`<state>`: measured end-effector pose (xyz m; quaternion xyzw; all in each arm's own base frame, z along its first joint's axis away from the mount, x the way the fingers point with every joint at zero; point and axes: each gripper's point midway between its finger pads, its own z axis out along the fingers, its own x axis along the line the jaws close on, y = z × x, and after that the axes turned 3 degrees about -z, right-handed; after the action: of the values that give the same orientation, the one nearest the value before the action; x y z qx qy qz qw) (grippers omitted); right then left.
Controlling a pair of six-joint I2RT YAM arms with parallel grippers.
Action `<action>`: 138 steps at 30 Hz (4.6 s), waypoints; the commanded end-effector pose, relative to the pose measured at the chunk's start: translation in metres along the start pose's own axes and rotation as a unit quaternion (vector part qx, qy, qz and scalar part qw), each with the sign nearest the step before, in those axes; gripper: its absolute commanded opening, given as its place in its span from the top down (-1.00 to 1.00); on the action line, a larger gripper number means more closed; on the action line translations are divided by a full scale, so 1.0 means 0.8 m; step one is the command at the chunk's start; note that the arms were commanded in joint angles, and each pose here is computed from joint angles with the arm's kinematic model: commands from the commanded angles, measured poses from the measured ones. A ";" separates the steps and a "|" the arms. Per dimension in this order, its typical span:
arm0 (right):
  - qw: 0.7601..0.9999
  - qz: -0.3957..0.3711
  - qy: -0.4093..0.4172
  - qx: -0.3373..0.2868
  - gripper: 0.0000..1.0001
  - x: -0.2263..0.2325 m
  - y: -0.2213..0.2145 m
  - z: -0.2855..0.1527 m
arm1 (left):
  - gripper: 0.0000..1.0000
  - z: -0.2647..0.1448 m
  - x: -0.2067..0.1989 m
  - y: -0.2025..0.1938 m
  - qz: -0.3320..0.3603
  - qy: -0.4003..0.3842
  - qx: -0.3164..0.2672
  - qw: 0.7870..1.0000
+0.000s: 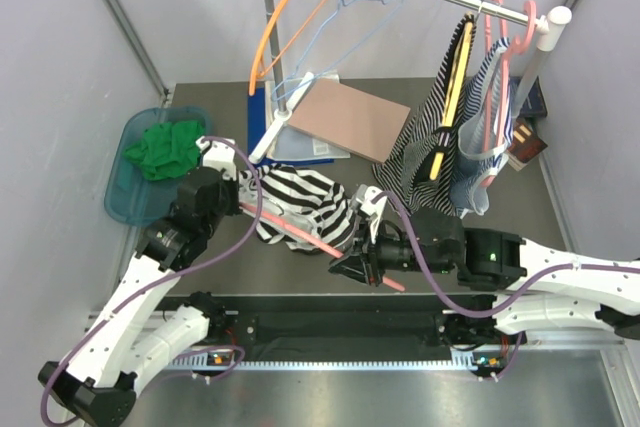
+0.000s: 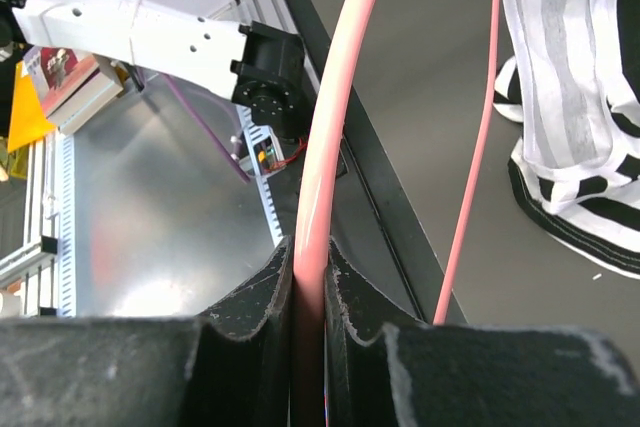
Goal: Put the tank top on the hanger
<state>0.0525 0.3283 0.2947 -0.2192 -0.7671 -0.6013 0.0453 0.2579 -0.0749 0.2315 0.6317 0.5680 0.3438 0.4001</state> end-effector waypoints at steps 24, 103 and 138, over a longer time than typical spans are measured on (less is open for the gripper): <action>0.997 -0.003 0.017 -0.078 1.00 0.006 0.041 -0.012 | 1.00 -0.029 0.028 0.031 -0.031 0.057 -0.031 0.997; 0.983 0.022 0.010 -0.182 1.00 -0.060 0.090 0.088 | -0.06 -0.075 -0.115 0.105 -0.022 -0.285 -0.180 0.941; 0.965 0.153 -0.208 -0.046 -0.79 -0.215 -0.064 0.033 | 1.00 -0.018 -0.039 0.068 0.037 -0.106 -0.190 0.975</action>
<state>0.1915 0.2991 0.2318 -0.4041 -0.6805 -0.6090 -0.0530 0.2669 -0.1070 0.2650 0.6178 0.4494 0.3671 0.5306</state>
